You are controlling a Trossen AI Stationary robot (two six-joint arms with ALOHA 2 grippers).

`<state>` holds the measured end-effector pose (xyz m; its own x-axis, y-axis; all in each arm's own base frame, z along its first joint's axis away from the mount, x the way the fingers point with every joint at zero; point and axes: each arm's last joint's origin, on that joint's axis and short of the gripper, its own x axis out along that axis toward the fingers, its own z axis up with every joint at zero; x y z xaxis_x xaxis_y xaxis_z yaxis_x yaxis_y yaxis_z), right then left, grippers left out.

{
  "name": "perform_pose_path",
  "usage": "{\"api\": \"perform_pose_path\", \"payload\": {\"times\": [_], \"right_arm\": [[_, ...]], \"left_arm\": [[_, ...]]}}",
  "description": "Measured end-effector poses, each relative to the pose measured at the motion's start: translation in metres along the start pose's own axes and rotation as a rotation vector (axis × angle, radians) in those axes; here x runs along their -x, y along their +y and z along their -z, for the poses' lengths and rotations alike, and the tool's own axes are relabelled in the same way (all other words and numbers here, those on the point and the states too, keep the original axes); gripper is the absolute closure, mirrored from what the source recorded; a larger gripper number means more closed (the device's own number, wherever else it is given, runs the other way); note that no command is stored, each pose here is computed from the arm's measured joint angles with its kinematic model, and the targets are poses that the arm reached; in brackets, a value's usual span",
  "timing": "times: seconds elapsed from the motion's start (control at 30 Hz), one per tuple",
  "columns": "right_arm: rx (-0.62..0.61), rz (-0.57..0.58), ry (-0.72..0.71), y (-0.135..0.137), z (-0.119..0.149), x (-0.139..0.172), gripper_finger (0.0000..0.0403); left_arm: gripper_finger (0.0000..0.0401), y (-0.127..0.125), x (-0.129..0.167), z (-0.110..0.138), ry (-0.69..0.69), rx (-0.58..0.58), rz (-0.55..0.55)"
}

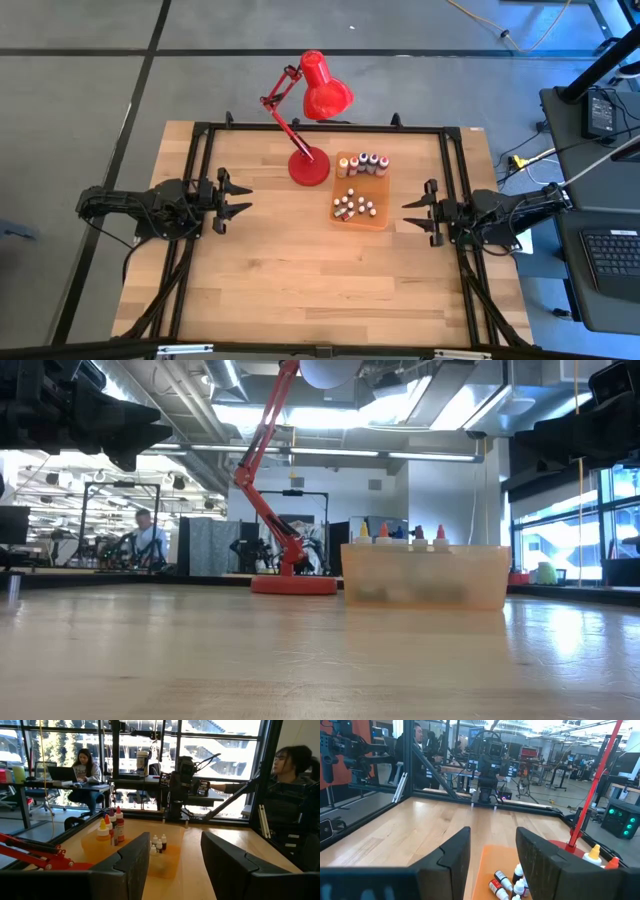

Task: Pick & Place food coloring
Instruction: Return to Home Position

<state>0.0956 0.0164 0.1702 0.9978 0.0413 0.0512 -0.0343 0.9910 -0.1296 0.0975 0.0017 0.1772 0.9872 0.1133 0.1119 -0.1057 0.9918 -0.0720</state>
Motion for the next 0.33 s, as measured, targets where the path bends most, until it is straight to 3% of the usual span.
{"api": "perform_pose_path", "payload": {"times": [0.33], "right_arm": [[0.000, 0.000, 0.000, 0.0000, 0.0000, 0.0000, 0.0242]], "left_arm": [[0.0224, 0.0000, 0.0000, 0.0000, 0.000, 0.000, 0.000]]}}
